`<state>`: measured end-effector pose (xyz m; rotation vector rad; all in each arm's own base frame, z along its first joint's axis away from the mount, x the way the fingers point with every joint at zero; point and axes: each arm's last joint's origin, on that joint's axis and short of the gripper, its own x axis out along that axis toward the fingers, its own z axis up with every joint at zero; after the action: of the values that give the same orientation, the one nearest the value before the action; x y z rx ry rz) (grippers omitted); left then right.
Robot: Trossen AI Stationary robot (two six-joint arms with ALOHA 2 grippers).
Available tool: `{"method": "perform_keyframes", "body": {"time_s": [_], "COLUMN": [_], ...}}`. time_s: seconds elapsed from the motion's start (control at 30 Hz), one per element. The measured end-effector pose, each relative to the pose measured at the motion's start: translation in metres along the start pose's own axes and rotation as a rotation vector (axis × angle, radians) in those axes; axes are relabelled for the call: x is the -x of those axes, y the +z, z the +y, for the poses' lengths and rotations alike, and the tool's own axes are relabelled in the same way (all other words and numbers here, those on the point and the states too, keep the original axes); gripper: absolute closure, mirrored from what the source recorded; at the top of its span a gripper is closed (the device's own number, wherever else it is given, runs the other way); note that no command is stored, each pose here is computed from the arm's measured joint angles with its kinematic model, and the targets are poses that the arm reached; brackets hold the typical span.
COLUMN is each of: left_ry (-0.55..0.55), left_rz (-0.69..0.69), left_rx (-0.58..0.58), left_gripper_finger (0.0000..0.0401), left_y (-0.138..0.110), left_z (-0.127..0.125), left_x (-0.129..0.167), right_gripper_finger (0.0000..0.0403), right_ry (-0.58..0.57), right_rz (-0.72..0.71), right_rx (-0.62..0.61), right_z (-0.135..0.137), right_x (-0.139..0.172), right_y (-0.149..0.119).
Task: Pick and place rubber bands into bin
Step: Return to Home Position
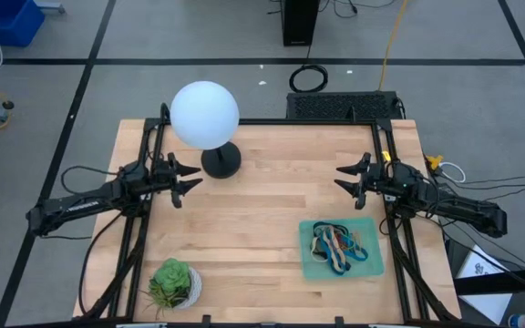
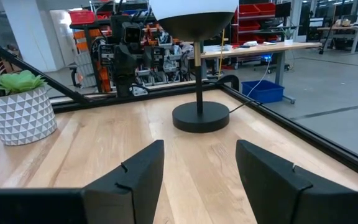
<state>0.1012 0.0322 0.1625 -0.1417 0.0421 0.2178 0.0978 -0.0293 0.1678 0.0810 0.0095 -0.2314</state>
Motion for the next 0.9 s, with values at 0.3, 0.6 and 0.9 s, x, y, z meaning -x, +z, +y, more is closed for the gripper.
{"method": "perform_keyframes", "body": {"time_s": [0.3,0.6,0.9], "left_ry": [0.015,0.015,0.014], "left_rz": [0.046,0.047,0.047], "left_rx": [-0.012,-0.012,-0.012], "left_gripper_finger": [0.0215,0.0215,0.0215], "left_y": [-0.0045,-0.0045,-0.0045], "left_z": [0.0008,0.0008,0.0008], "left_x": [0.0001,0.0,0.0], "right_gripper_finger": [0.0209,0.021,0.0207], "right_ry": [-0.008,-0.005,-0.005], "right_rz": [0.053,0.027,0.025], "right_rx": [0.008,0.009,0.009], "right_z": [-0.0005,-0.0003,-0.0003], "right_x": [-0.0004,-0.0008,-0.0008], "right_y": [-0.0051,-0.0025,-0.0022]}}
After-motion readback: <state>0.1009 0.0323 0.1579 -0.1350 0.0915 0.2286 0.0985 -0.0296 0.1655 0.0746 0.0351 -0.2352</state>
